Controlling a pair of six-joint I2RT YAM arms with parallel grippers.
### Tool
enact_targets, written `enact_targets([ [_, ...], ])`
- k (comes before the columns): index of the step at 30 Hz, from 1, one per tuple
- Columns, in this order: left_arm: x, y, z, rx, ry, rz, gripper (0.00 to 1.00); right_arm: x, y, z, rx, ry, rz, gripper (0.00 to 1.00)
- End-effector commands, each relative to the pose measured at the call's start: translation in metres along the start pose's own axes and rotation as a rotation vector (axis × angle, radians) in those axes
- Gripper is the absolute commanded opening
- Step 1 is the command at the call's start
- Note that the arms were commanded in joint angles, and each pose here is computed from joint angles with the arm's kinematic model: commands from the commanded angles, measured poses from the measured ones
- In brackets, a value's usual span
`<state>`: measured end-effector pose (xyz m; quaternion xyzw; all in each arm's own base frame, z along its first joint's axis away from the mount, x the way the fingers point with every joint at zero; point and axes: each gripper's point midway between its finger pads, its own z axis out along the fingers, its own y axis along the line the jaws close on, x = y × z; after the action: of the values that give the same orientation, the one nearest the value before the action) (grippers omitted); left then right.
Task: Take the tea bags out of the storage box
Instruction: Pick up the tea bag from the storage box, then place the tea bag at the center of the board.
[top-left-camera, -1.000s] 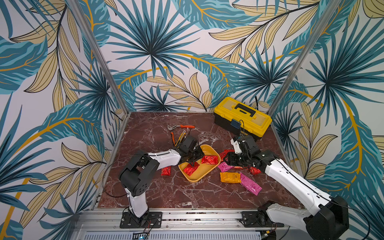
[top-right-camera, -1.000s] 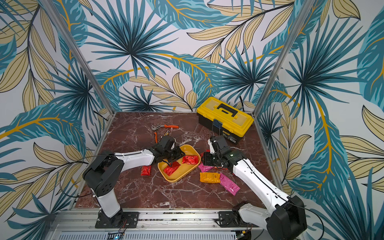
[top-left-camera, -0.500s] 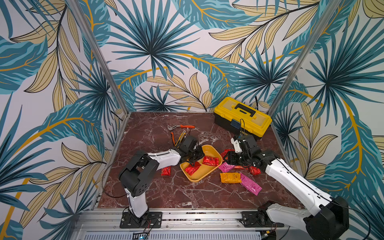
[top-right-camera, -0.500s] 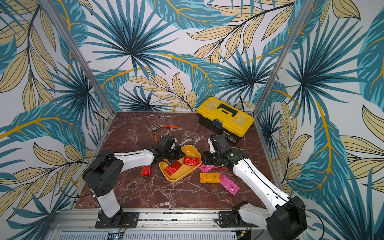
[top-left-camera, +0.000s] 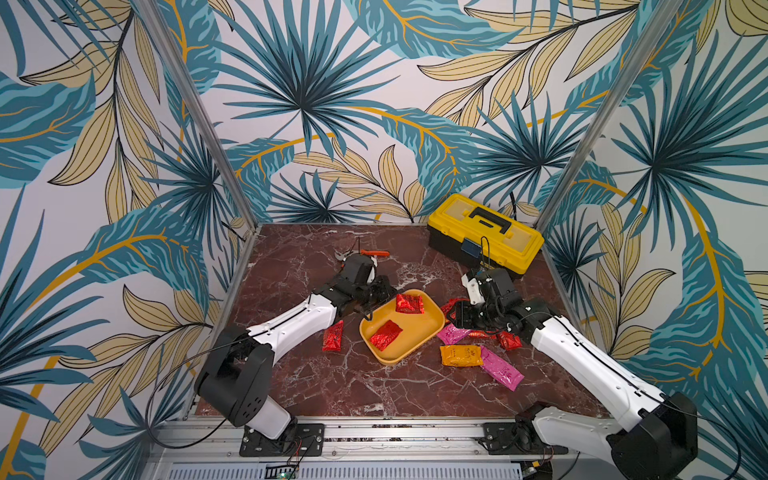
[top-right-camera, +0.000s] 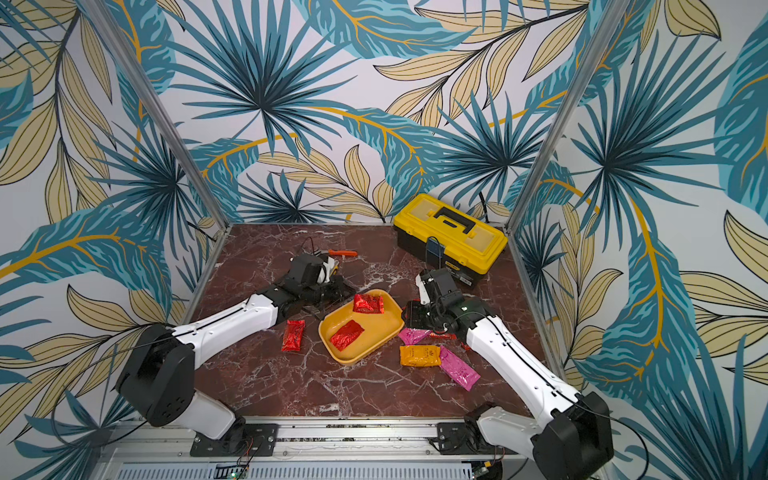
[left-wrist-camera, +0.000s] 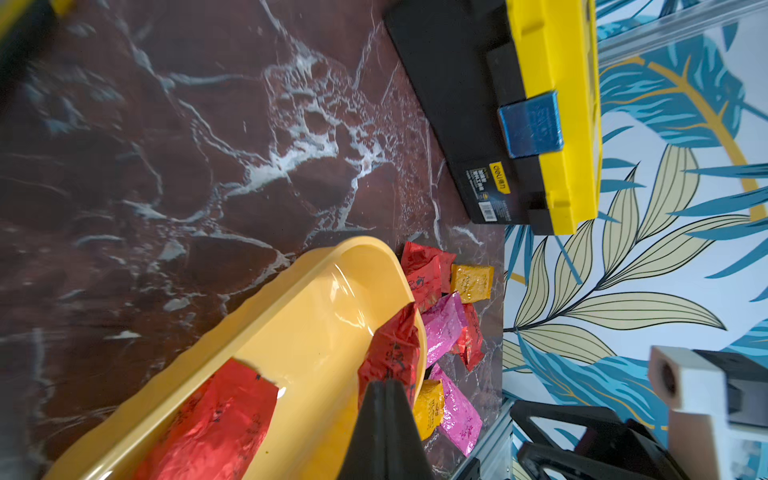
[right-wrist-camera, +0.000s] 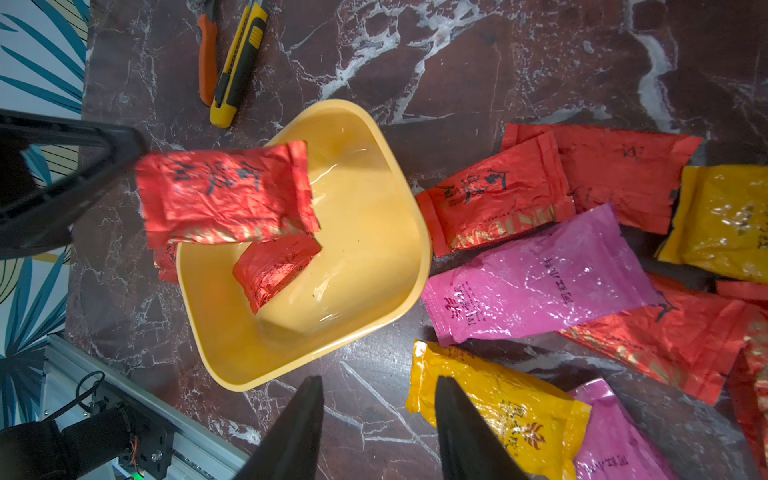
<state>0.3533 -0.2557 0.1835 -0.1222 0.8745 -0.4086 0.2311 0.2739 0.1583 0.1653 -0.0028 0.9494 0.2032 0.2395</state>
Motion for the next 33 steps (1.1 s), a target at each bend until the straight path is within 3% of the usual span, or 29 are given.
enact_targets([
  [1, -0.021, -0.003, -0.040, -0.014, -0.061, 0.024, 0.00, -0.002, 0.004, -0.002, -0.016, 0.011, -0.007, 0.49],
  [7, -0.046, 0.046, -0.105, -0.067, -0.205, -0.079, 0.00, -0.006, 0.011, 0.003, -0.038, 0.035, -0.003, 0.49],
  [12, -0.046, 0.100, -0.138, -0.150, -0.311, -0.182, 0.00, -0.010, 0.019, 0.006, -0.061, 0.051, 0.005, 0.49],
  [20, -0.022, 0.166, -0.127, -0.219, -0.337, -0.317, 0.00, -0.023, 0.042, 0.011, -0.133, 0.075, 0.012, 0.49],
  [28, -0.002, 0.191, -0.112, -0.260, -0.267, -0.367, 0.00, -0.022, 0.069, 0.029, -0.175, 0.117, -0.002, 0.49],
  [33, 0.000, 0.193, -0.114, -0.261, -0.275, -0.372, 0.38, -0.015, 0.090, 0.047, -0.201, 0.149, -0.012, 0.49],
])
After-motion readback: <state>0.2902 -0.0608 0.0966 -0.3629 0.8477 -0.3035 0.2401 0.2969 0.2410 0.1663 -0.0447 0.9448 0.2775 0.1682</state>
